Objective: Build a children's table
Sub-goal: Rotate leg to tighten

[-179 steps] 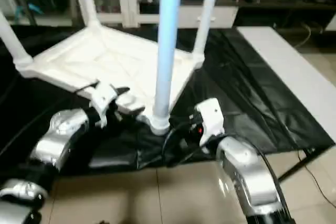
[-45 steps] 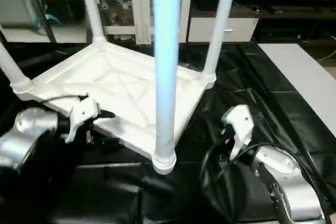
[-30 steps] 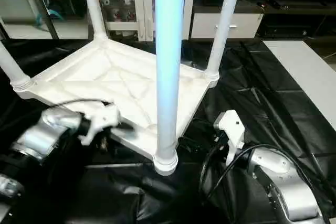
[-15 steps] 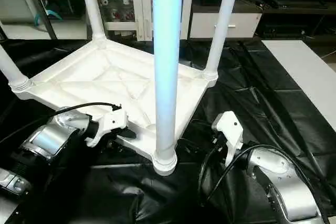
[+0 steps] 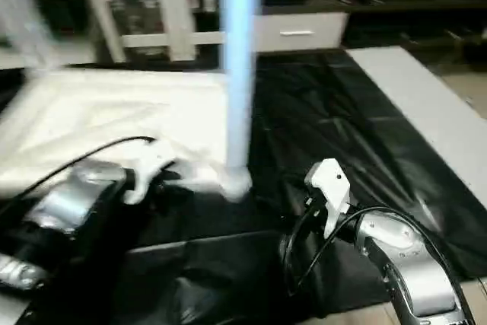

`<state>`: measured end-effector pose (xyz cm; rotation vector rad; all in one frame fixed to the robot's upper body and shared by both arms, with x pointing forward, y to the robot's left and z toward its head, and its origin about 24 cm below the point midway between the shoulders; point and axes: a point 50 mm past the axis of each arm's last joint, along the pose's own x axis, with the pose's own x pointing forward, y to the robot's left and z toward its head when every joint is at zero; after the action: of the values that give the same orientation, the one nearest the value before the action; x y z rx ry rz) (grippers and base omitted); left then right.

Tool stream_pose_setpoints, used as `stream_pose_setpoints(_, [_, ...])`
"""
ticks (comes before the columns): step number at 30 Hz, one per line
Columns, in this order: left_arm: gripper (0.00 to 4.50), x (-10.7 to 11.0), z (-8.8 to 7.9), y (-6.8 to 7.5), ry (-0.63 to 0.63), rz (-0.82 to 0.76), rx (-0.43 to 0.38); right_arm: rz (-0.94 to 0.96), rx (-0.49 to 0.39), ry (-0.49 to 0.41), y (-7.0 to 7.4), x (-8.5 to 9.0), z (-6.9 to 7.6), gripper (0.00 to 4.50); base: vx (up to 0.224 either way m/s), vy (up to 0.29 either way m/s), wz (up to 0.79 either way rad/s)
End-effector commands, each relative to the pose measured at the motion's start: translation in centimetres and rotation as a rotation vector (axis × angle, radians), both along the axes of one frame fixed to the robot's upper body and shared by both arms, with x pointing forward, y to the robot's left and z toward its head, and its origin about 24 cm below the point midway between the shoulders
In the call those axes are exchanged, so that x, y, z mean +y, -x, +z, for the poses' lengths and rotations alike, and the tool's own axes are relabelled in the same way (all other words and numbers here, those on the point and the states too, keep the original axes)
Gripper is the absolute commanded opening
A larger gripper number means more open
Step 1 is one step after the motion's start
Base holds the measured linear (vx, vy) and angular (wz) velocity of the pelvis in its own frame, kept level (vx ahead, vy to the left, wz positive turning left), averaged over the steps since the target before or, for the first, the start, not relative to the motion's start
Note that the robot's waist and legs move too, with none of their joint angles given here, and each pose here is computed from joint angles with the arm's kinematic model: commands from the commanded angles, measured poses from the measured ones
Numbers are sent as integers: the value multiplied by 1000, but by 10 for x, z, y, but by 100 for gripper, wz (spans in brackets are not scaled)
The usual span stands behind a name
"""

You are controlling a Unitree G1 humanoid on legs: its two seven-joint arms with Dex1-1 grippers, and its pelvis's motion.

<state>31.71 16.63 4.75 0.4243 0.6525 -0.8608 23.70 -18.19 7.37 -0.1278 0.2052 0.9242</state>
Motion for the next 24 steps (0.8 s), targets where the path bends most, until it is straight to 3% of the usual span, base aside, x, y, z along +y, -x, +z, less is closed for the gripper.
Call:
stream_pose_setpoints(1, [162,21,-18,18,-74,83,72,12,-11,2,0,3,0,335,0,0,0])
stream_pose_setpoints(4, [149,11,-18,24,-31,-4,43,15,-9,1,0,4,0,335,0,0,0])
stream_pose_setpoints(7, [125,-19,-13,37,126,-202,-7,16,-9,3,-3,5,-1,335,0,0,0])
stream_pose_setpoints(12, [102,-24,-20,52,69,-233,61,3,-27,0,-7,6,3,335,0,0,0])
stream_pose_setpoints(16, [90,-27,-16,51,102,-217,1,10,-24,5,-7,6,2,335,0,0,0])
stream_pose_setpoints(19, [90,-32,-9,43,163,-208,-112,15,-16,1,-6,5,2,335,0,0,0])
stream_pose_setpoints(21, [141,-34,-5,41,187,-205,-123,16,-17,1,-6,5,2,335,0,0,0])
stream_pose_setpoints(24, [161,-40,5,36,215,-245,-145,18,-18,10,-7,3,2,335,0,0,0])
